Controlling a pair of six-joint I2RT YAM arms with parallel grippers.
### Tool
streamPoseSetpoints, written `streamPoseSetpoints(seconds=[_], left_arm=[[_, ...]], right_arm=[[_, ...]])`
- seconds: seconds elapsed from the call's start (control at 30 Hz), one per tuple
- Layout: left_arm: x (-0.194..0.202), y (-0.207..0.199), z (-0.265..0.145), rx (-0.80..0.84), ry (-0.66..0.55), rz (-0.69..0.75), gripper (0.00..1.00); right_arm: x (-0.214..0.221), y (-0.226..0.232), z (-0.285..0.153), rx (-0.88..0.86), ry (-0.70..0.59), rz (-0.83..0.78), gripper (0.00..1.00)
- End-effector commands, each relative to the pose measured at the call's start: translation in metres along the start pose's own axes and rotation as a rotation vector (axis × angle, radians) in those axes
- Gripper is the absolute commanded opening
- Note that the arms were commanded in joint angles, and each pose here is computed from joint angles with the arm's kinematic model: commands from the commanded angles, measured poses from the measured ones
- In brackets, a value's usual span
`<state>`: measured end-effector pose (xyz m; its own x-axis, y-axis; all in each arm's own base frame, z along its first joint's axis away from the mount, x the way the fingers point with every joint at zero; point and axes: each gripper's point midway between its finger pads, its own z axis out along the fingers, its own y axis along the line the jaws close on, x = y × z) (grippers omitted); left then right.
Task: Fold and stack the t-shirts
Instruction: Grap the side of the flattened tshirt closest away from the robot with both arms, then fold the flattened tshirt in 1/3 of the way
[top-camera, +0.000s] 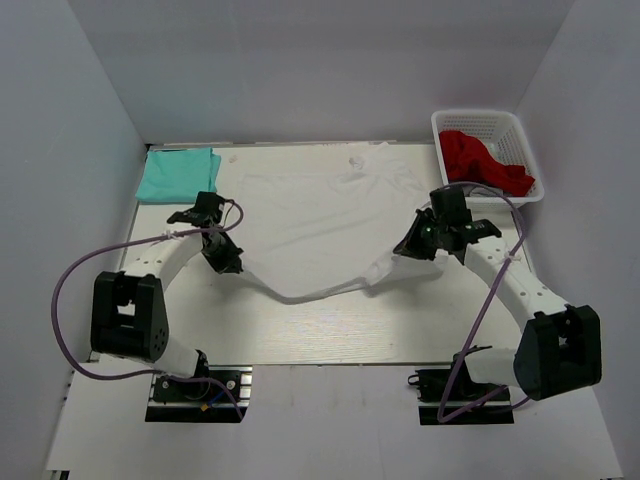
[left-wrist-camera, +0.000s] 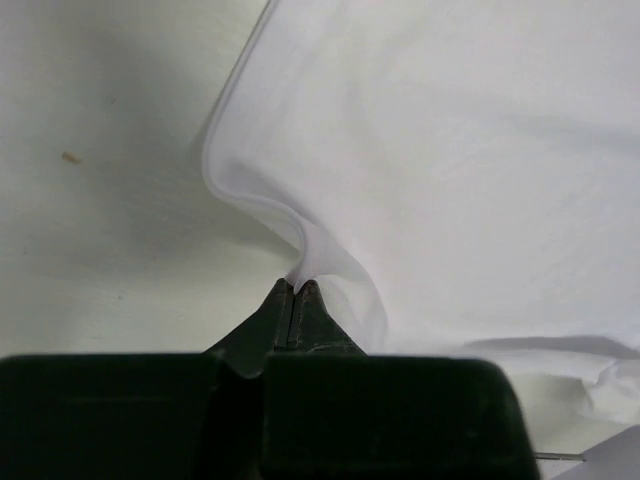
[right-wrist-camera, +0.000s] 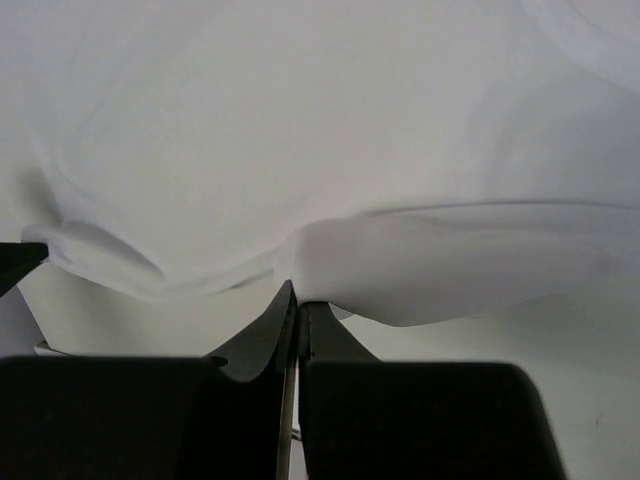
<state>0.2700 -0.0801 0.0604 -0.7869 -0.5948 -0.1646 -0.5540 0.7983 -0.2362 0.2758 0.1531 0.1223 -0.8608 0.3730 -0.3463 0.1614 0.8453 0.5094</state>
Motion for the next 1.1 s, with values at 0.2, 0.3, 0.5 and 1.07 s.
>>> streamPoseSetpoints(seconds=[0.2, 0.3, 0.5, 1.07], left_arm=[[-0.068, -0.035, 0.002, 0.060, -0.100, -0.059, 0.00], [-0.096, -0.050, 0.004, 0.079, -0.132, -0.077, 0.00], [-0.129, -0.075, 0.015, 0.122, -0.160, -0.079, 0.00], [-0.166, -0.075, 0.049, -0.009, -0.200, -0.115, 0.00]], right_arm=[[-0.068, 0.026, 0.002, -0.057, -0.137, 0.045, 0.00], [-0.083, 0.026, 0.011, -0.052, -0.131, 0.062, 0.00], [-0.107, 0.019, 0.031, -0.037, -0.149, 0.087, 0.00], [-0.165, 0.000, 0.102, -0.019, -0.176, 0.192, 0.00]])
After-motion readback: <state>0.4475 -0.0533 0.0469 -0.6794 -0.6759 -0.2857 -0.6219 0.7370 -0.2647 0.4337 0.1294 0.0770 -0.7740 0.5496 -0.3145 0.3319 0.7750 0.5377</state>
